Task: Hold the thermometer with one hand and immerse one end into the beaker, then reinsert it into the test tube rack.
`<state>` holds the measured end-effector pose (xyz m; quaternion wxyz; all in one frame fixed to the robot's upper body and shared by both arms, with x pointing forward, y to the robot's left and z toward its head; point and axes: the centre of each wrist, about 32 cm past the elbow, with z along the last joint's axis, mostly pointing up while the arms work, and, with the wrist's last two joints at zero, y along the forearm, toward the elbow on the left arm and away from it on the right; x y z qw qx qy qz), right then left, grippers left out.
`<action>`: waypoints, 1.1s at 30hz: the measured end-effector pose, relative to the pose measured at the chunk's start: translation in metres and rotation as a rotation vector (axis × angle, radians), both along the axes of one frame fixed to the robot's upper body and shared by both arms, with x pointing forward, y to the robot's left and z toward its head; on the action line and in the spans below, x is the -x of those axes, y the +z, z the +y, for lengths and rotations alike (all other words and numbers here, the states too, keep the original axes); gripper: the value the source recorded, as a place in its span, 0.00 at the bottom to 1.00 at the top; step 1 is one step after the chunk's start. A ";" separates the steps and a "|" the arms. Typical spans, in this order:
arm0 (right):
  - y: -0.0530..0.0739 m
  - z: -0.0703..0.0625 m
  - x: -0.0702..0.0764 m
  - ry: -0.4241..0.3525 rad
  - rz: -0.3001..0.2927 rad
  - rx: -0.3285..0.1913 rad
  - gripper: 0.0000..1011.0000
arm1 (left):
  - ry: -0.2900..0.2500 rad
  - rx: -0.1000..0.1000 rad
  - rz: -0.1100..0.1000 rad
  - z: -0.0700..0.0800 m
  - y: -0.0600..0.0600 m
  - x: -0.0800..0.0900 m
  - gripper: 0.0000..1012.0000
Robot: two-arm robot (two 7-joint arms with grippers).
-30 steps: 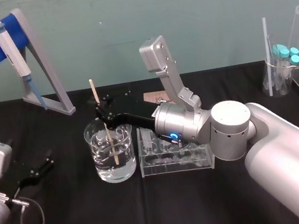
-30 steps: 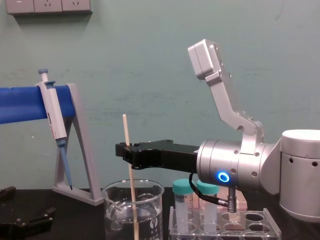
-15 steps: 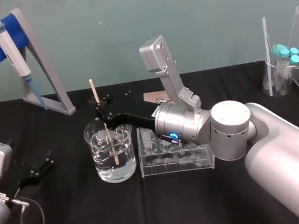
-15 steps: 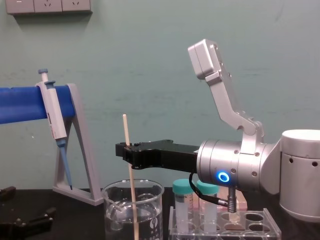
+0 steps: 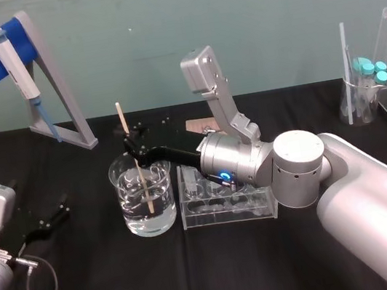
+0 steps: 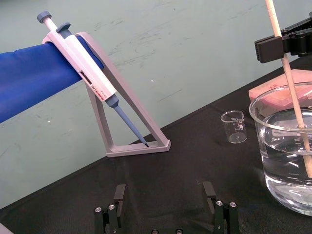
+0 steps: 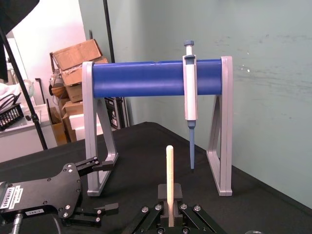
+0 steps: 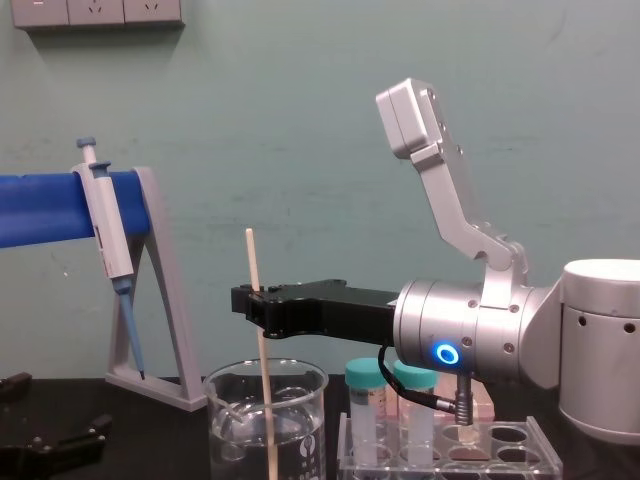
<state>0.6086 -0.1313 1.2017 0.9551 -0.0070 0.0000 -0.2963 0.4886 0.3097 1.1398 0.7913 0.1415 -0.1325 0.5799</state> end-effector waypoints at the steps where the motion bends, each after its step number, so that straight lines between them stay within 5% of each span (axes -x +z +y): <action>1: 0.000 0.000 0.000 0.000 0.000 0.000 0.05 | 0.000 0.000 0.000 0.000 0.000 0.000 0.99; 33: 0.000 0.000 0.000 0.000 0.000 0.000 0.05 | 0.000 0.000 0.000 0.000 0.000 0.000 0.99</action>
